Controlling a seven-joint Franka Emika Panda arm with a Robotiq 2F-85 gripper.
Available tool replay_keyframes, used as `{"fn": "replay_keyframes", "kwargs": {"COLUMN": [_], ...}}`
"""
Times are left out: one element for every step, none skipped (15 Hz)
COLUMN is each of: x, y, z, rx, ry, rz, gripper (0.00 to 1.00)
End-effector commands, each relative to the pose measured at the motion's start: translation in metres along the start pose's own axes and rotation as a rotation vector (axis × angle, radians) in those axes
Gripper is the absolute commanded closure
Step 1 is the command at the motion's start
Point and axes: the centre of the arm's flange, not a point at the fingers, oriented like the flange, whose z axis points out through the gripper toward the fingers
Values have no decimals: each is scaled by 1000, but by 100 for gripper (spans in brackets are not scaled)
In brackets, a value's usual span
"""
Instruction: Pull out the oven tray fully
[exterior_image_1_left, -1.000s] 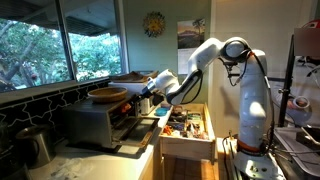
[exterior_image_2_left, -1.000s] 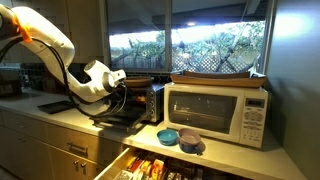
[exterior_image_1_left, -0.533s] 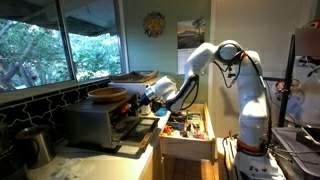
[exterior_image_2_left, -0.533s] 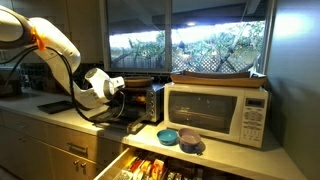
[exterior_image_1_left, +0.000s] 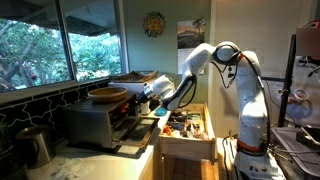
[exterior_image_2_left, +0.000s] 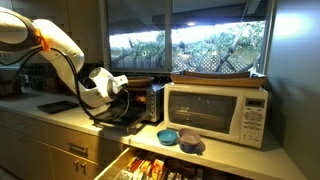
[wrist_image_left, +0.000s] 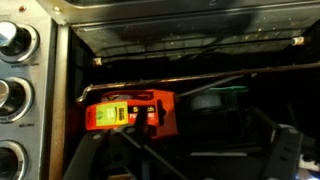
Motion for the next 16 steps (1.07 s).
{"fn": "replay_keyframes", "kwargs": {"x": [-10, -10, -13, -15, -17, -18, -16, -14, -11, -9, -8, -9, -11, -13, -16, -18], "y": [-9, -10, -15, -20, -24, -27, -29, -28, -29, -29, -29, -30, -32, -36, -40, -43], "z": [31, 35, 41, 46, 51, 55, 58, 60, 60, 60, 62, 66, 69, 72, 75, 78], "rx": [7, 17, 27, 33, 36, 35, 25, 18, 8, 6, 13, 25, 31, 42, 44, 43], "ry": [26, 17, 4, 1, 4, 10, 24, 35, 50, 63, 66, 60, 56, 49, 45, 48], "rz": [-32, -38, -48, -60, -78, -99, -119, -141, -163, -184, -186, -190, -190, -194, -202, -207], "gripper": [0, 0, 0, 0, 0, 0, 0, 0, 0, 0, 0, 0, 0, 0, 0, 0]}}
